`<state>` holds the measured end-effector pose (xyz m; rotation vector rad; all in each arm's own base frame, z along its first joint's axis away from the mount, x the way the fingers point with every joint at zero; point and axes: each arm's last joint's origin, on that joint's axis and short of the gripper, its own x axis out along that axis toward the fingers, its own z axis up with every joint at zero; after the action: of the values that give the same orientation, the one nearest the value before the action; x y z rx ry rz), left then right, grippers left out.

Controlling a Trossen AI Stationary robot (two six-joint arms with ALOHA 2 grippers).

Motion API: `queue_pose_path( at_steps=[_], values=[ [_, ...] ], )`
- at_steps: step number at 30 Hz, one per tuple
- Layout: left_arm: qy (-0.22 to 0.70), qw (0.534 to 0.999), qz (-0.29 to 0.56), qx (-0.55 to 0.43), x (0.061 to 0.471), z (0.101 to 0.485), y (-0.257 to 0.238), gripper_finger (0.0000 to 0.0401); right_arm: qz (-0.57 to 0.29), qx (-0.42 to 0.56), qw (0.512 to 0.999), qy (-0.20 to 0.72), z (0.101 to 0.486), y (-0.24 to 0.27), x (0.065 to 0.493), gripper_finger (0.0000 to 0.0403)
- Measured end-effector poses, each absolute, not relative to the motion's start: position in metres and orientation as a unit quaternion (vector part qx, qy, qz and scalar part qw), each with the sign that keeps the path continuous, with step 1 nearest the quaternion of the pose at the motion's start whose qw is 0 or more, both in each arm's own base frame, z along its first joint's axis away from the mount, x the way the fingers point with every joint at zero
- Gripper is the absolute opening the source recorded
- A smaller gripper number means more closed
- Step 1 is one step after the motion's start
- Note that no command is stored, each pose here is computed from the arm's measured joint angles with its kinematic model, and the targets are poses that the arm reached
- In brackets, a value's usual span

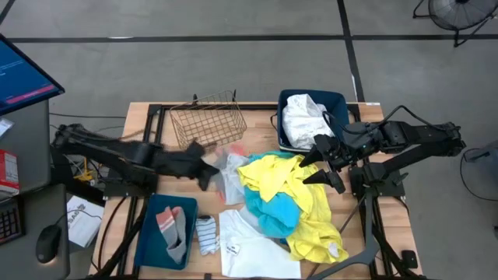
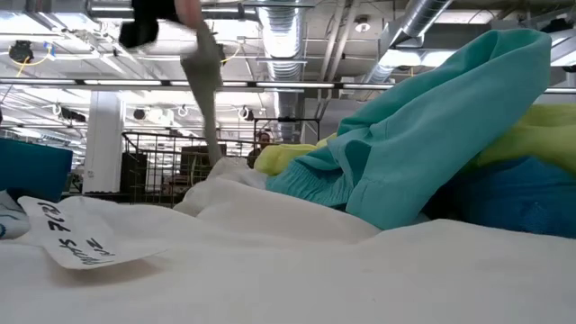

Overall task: Pick & Place Cloths
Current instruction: Put the gray sock into the blue bin

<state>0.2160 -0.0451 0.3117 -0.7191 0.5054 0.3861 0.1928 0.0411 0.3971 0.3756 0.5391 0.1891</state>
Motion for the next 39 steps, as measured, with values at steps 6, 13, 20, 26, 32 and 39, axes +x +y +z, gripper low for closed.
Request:
queue_pose_path(
  at_steps=[6, 13, 20, 26, 32, 39],
  values=[
    [0.205, 0.896, 0.022, -0.393, 0.165, 0.359, -0.052, 0.0, 0.093, 0.184, 0.942, 0.264, 0.397, 0.041, 0.193, 0.0291],
    [0.242, 0.823, -0.09, -0.506, 0.125, 0.373, -0.062, 0.0, 0.092, 0.186, 0.942, 0.262, 0.397, 0.041, 0.193, 0.0291],
    [0.326, 0.747, -0.118, -0.568, 0.114, 0.368, -0.08, 0.0, 0.089, 0.189, 0.942, 0.262, 0.397, 0.041, 0.193, 0.0291],
    [0.43, 0.709, -0.068, -0.555, 0.101, 0.35, -0.091, 0.0, 0.088, 0.189, 0.942, 0.262, 0.397, 0.041, 0.193, 0.0291],
    [0.547, 0.633, 0.001, -0.547, 0.078, 0.334, -0.096, 0.0, 0.089, 0.186, 0.943, 0.262, 0.397, 0.041, 0.193, 0.0291],
    [0.674, 0.506, 0.003, -0.537, 0.054, 0.334, -0.106, 0.0, 0.091, 0.177, 0.945, 0.261, 0.397, 0.041, 0.193, 0.0291]
  ],
)
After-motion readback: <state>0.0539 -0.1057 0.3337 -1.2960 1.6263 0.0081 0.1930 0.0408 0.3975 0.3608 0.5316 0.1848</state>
